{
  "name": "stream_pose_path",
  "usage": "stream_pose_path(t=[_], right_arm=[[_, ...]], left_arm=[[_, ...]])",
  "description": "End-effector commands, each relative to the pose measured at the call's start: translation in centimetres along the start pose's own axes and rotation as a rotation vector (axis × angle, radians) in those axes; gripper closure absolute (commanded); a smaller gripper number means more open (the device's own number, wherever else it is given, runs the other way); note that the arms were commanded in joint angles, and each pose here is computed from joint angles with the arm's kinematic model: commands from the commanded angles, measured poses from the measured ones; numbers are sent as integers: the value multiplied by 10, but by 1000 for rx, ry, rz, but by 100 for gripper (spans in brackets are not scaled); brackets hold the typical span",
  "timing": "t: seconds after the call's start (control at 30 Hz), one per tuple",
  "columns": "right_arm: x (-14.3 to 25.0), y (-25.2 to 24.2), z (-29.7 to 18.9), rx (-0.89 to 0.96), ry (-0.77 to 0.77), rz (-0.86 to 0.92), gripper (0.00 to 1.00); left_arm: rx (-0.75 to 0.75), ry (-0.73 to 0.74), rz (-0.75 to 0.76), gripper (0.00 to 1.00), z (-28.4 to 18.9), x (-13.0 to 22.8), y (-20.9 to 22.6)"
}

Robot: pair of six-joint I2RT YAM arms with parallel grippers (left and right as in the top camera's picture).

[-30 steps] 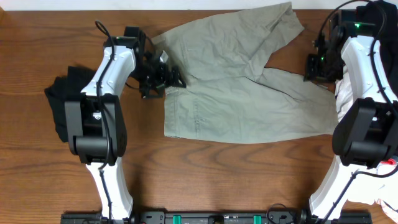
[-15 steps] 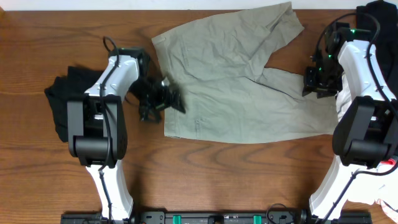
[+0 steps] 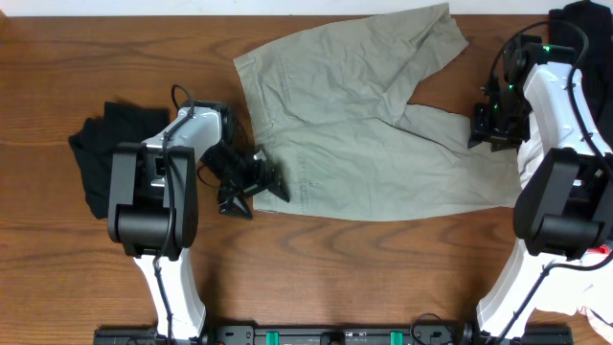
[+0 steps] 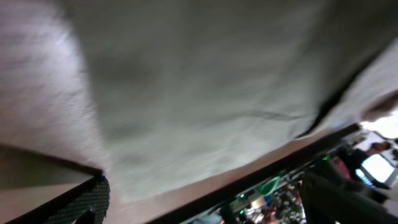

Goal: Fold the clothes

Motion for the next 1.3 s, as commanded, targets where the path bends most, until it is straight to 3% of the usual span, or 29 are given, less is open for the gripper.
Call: stream_pose_path(t=[0.0,0.03,0.1,0.2,0.37,0.6,0.77,0.97,1.13,1.27], right_arm=[[2,-2,4,2,16,11,55],[2,-2,4,2,16,11,55],[2,-2,4,2,16,11,55],[3,-2,4,1,19,11,56],[3,-2,4,1,19,11,56],[3,-2,4,2,19,11,57],[3,-3,4,1,19,14,56],[13,1,4,-41,64,21,51],[21,8,4,-75,100,20,50],[8,6,7,-64,35,16,44]], left_arm=[[35,-37,56,2,4,-8,-8],[40,-46,67,6,4,-9,-10],[46,-66,89,25,5,-13,-13],[53,-87,109,67,6,-18,-16],[56,-91,105,93,4,-19,-15],[-63,-71,5,94,-12,-5,15],[-176,-221,-32,94,-56,-1,43],[-95,-383,-80,94,-100,3,50],[-86,-381,-77,94,-100,5,48],[-98,-372,-54,94,-95,8,41]])
Point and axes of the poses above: each gripper's point midway between its finger pads, its own z axis out along the fingers, its own y axis along the line the jaws close on, x = y × z, the point moved 4 cm from there along -z, back along the fingers, and after that the axes turned 15 degrees about -z, right-handed, at the moved point
